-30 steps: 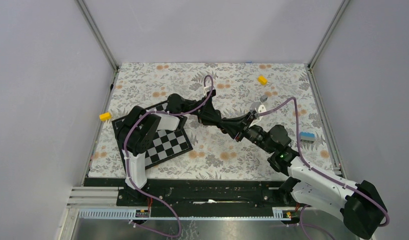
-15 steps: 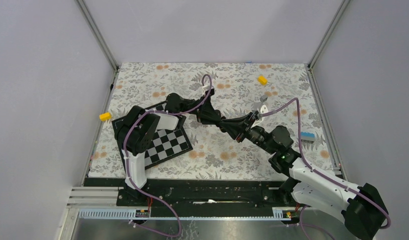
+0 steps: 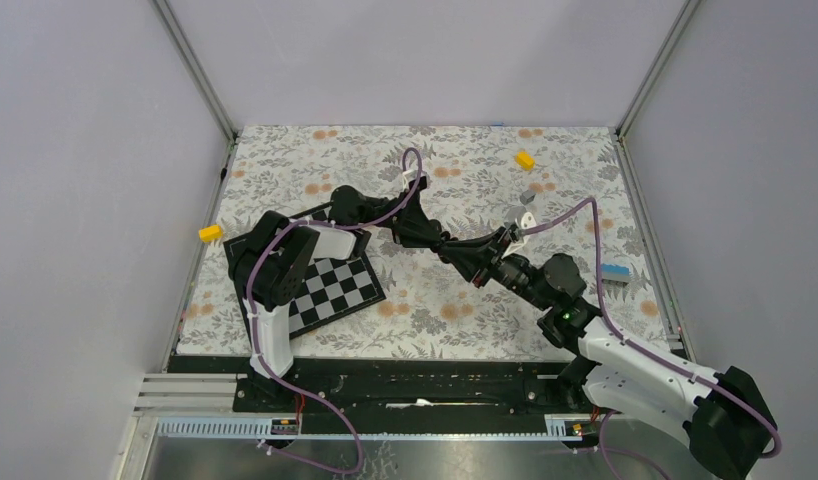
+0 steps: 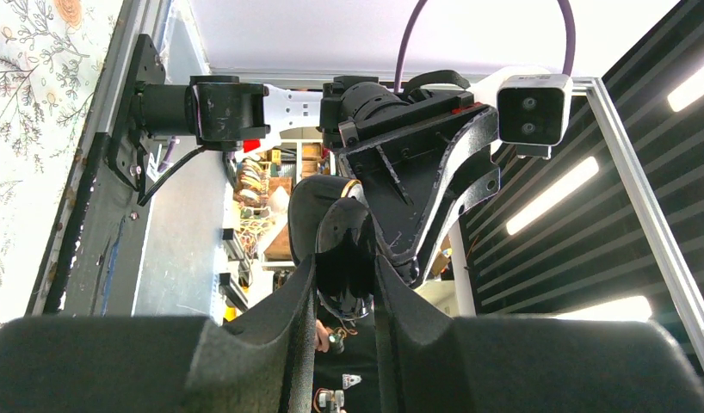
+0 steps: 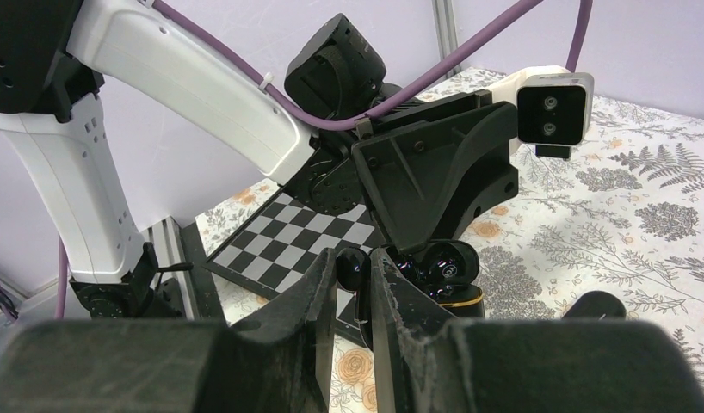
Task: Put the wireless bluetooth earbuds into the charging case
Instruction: Insert the left earbud into the left side groove of the charging case.
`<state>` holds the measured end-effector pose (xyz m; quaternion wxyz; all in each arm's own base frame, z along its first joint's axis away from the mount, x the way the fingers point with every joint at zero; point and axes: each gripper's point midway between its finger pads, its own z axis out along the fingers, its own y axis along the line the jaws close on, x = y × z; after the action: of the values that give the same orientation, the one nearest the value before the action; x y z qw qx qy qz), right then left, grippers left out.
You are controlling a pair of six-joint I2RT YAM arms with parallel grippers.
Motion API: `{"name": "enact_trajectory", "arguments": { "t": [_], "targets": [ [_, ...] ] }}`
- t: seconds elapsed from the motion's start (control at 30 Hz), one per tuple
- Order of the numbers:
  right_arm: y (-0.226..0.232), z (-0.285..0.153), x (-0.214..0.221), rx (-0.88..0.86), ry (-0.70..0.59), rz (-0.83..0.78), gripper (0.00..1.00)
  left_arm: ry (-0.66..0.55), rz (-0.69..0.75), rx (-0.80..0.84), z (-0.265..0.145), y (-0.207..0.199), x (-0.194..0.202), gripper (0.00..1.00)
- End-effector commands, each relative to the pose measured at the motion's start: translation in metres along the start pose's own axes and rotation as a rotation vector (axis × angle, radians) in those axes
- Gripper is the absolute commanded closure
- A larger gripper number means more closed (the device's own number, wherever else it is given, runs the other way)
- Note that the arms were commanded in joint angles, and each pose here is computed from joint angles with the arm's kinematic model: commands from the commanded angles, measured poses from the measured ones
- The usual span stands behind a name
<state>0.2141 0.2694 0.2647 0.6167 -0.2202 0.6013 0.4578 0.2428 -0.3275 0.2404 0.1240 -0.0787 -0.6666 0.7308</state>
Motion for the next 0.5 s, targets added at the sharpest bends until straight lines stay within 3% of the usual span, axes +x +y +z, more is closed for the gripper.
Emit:
{"name": "enact_trajectory", "arguments": {
  "t": [0.0,0.47],
  "targets": [
    [0.011,0.007,-0.029,-0.046,-0.094,-0.010,0.96,0.007,-0.203,0.028,-0.002,-0.021,0.005,1.00],
    [0.002,0.020,-0.030,-0.024,-0.112,-0.032,0.97,0.008,-0.199,0.029,-0.002,-0.023,0.007,1.00]
  ]
}}
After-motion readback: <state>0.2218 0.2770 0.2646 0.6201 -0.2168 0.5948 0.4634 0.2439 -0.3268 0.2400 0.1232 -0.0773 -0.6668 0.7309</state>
